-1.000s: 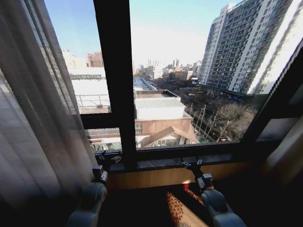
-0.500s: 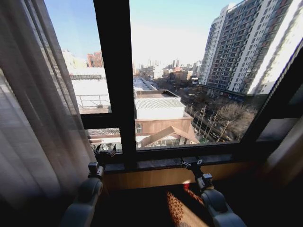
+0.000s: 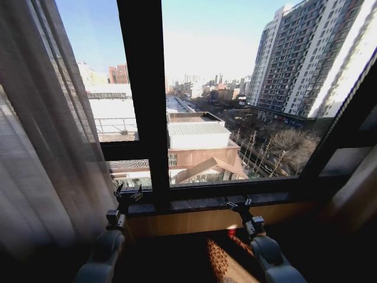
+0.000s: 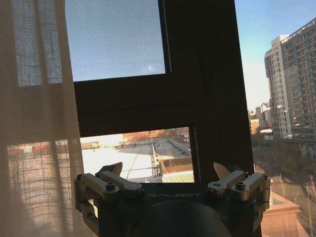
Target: Open the curtains by pulling them apart, changing their state from closed to fully open.
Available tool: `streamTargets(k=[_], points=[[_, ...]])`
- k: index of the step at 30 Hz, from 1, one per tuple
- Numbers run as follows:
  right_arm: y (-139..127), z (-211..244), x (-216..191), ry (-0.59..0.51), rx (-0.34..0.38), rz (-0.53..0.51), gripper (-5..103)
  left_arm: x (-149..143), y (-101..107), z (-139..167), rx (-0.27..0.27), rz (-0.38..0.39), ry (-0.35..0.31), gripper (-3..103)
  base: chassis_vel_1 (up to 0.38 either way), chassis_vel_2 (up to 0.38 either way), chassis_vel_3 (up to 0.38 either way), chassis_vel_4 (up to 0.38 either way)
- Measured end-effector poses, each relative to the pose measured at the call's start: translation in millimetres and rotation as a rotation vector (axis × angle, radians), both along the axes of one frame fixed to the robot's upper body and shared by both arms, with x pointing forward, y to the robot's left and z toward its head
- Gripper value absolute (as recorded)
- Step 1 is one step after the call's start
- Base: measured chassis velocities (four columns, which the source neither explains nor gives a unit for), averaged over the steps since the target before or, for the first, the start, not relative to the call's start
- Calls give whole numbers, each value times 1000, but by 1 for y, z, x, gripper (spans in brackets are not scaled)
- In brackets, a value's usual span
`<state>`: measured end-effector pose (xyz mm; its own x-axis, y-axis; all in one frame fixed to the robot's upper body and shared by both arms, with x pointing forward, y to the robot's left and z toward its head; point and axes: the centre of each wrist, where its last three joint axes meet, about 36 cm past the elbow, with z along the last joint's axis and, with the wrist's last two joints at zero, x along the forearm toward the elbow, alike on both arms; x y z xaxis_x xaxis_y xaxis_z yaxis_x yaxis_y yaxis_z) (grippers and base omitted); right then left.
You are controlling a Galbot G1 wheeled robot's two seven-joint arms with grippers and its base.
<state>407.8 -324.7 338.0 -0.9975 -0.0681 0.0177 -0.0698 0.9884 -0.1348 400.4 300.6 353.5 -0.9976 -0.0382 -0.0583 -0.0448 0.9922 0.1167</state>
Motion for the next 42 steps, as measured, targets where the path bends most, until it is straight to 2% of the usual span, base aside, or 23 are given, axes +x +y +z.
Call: streamTargets(k=[2, 3, 5, 9, 13, 17, 33, 37, 41, 42], points=[[0, 0, 0, 0, 0, 0, 100, -10, 6, -19, -7, 51, 19, 100, 0, 0, 0, 0], [0, 0, 0, 0, 0, 0, 100, -10, 6, -19, -7, 51, 19, 100, 0, 0, 0, 0], [0, 0, 0, 0, 0, 0, 100, -18, 11, -39, -46, 97, 34, 100, 0, 0, 0, 0], [0, 0, 0, 0, 0, 0, 100, -28, 20, -50, -63, 106, 37, 100, 0, 0, 0, 0], [0, 0, 0, 0, 0, 0, 100, -32, 39, -43, -32, 142, 11, 100, 0, 0, 0, 0], [0, 0, 0, 0, 0, 0, 100, -31, 50, -40, -3, 161, 5, 100, 0, 0, 0, 0], [0, 0, 0, 0, 0, 0, 100, -23, 49, -31, -14, 168, -7, 100, -15, 20, 11, -17], [0, 0, 0, 0, 0, 0, 100, -18, 61, -31, -13, 192, -7, 100, -47, 75, 55, -56], [0, 0, 0, 0, 0, 0, 100, 2, 85, -25, 1, 223, -10, 100, -15, 25, 7, -15], [0, 0, 0, 0, 0, 0, 100, 2, 85, -25, 1, 223, -10, 100, 0, 0, 0, 0]])
